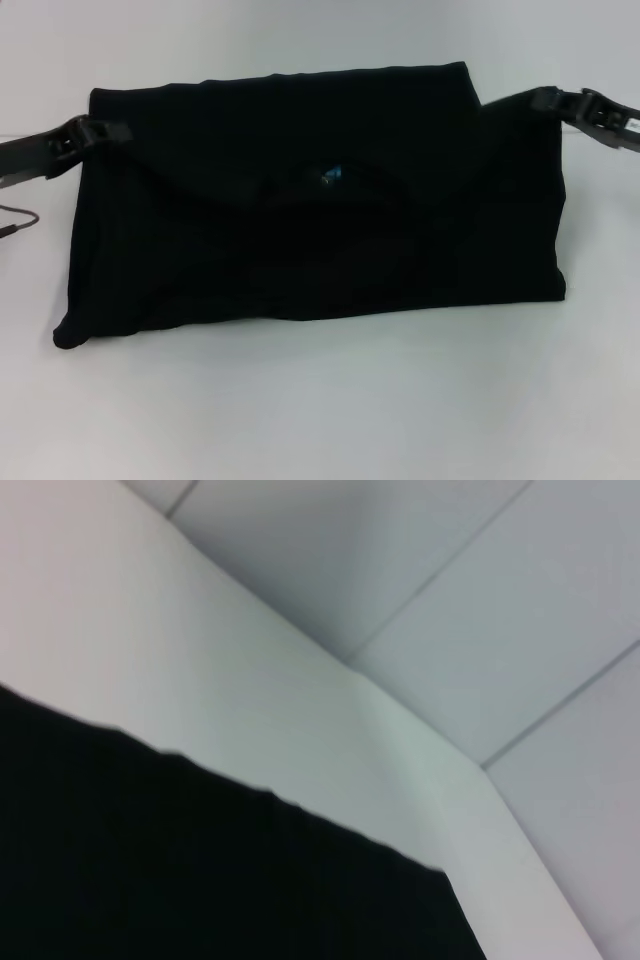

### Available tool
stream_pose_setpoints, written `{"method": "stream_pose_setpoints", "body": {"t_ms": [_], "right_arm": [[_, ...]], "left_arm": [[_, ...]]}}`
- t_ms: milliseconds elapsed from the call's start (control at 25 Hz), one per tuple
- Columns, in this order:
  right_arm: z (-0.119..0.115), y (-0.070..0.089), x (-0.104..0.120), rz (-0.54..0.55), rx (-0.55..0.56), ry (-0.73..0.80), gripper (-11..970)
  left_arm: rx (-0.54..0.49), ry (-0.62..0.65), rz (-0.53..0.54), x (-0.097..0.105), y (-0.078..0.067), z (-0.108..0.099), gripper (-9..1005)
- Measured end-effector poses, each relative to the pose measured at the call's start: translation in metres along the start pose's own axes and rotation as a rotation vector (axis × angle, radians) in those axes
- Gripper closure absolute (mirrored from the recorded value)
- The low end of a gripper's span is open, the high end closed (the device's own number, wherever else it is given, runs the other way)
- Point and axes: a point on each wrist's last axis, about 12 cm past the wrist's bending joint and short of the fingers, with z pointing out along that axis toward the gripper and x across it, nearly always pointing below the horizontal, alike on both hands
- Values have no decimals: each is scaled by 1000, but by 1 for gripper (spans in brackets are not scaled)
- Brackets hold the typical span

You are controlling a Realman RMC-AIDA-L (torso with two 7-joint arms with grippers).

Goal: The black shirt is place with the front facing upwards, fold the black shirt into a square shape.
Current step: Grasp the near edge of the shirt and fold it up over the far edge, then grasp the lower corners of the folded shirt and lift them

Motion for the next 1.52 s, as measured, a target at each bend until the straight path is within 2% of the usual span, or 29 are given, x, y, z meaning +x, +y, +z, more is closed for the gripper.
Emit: {"method": "stream_pose_setpoints", "body": {"t_ms": [160,400,760,1000,1280,1520], "right_arm": [[19,3,2,-74,69,-2,818],[35,4,11,-149,146,22,808],[63,13,31,-279,255,74,791],[65,13,31,-298,271,80,781],[61,9,34,-315,263,92,768],[48,4,35,-256,225,68,499]], "left_arm": [[-37,-51,29,0,-1,11,956],[-109,-71,70,0,-2,25,955],[-252,-67,144,14,-5,52,953],[-294,-95,135,20,-7,60,952],[-273,-164,96,25,-1,53,951],[-240,-180,24,32,8,43,696]]}}
